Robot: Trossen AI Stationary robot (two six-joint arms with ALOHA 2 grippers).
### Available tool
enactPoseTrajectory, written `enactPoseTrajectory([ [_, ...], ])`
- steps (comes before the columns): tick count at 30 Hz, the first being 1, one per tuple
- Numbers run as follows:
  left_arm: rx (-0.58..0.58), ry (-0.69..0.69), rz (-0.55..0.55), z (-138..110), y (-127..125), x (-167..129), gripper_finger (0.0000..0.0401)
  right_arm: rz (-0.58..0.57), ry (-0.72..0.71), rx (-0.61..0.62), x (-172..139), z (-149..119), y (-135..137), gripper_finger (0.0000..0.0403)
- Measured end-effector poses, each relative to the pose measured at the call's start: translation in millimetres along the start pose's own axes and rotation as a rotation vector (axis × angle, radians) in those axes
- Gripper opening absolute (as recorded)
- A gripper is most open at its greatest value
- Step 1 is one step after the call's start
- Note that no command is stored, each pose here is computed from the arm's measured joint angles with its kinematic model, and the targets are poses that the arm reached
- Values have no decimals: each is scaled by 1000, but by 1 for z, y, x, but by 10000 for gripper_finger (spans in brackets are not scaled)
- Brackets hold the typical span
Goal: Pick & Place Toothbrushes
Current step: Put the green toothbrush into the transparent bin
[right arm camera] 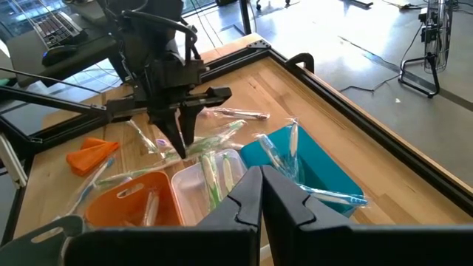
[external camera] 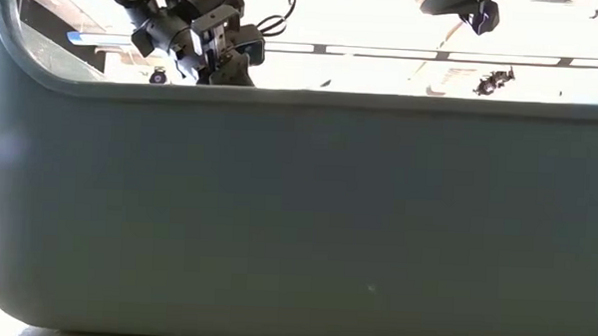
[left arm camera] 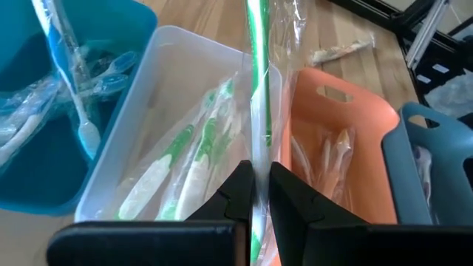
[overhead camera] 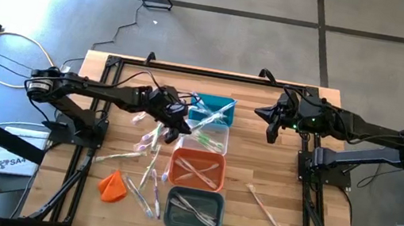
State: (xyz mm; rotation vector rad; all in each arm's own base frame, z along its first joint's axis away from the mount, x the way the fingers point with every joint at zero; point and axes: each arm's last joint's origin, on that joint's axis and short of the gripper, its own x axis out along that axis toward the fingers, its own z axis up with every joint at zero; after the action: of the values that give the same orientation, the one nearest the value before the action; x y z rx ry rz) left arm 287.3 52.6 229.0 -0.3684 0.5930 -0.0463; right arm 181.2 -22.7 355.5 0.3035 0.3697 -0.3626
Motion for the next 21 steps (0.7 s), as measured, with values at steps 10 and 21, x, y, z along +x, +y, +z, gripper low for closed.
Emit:
enactPoseTrajectory([
  [10, -66, 33, 15, -8, 10, 23, 22, 0, 1, 0, 0, 0, 0, 2],
  [21, -73, 54, 13, -11, 13, 27, 31, -1, 5, -1, 0, -1, 0, 2],
])
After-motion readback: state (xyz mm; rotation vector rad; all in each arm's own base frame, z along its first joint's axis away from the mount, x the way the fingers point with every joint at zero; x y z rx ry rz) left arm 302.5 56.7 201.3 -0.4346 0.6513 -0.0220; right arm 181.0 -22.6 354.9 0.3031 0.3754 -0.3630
